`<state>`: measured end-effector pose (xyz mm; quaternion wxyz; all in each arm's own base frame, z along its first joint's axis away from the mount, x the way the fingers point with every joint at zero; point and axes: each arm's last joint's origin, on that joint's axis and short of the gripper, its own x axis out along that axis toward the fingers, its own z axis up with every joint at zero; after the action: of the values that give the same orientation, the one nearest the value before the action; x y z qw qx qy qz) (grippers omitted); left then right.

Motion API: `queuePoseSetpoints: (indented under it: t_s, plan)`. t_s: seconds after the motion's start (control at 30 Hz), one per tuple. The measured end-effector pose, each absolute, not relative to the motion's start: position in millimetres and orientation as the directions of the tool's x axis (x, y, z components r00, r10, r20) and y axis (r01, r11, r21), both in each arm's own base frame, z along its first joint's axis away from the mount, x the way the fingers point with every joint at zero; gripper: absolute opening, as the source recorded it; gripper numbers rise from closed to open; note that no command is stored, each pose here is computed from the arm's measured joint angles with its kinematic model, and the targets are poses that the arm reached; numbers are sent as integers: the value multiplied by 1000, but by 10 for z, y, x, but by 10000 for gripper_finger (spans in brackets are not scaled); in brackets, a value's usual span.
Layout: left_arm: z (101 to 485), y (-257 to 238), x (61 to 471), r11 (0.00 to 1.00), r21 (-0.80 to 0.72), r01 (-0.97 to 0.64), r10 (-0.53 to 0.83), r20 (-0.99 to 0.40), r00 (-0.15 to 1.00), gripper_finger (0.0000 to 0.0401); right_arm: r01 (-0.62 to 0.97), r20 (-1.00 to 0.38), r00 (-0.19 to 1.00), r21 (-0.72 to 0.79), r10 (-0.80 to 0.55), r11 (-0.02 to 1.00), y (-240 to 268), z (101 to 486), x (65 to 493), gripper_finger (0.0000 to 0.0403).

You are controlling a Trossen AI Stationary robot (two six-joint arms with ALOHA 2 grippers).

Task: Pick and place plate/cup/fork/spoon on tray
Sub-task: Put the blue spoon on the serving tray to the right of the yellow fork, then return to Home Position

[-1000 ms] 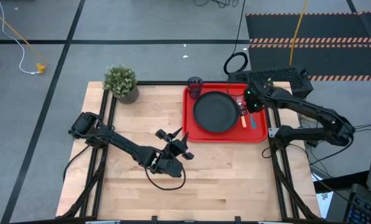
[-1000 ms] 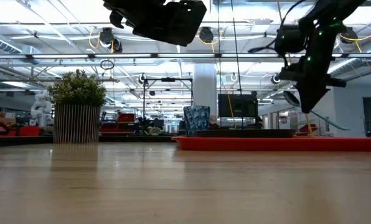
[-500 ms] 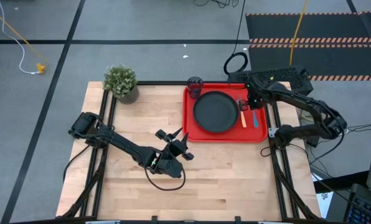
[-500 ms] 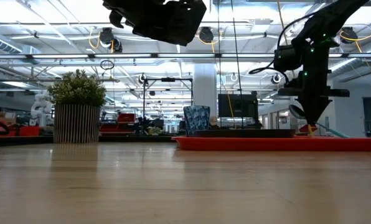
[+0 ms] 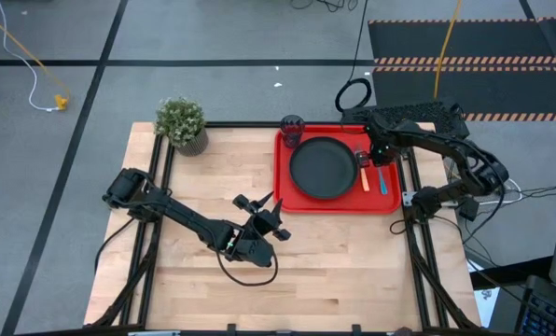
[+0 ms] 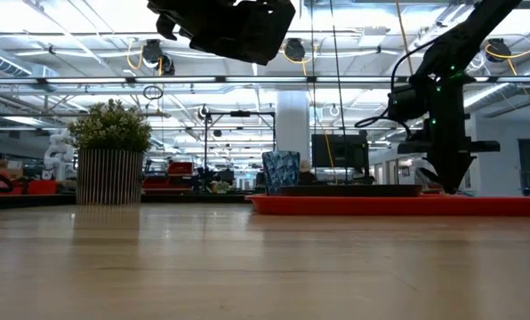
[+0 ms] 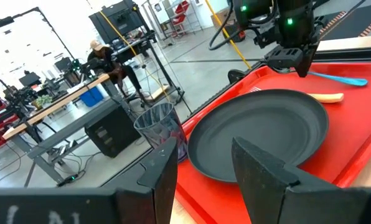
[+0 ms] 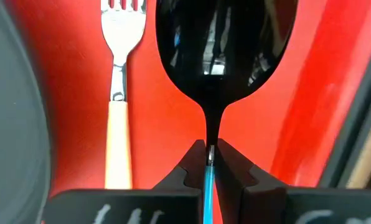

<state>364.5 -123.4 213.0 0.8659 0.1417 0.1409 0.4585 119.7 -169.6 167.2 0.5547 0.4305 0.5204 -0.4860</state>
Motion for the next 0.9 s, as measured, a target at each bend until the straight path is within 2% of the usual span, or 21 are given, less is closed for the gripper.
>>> queuePoseSetpoints:
  t_s: [0.5, 0.9]
  plan:
    - [2130, -1234, 3645, 540, 375, -754, 834, -114, 540, 154, 987, -994, 14, -3, -107, 160, -1810, 1592, 1208, 6]
    - [2130, -1234, 3646, 540, 375, -753, 833, -115, 541, 154, 988, -986, -12, -38, -168, 152, -1847, 1596, 1214, 49]
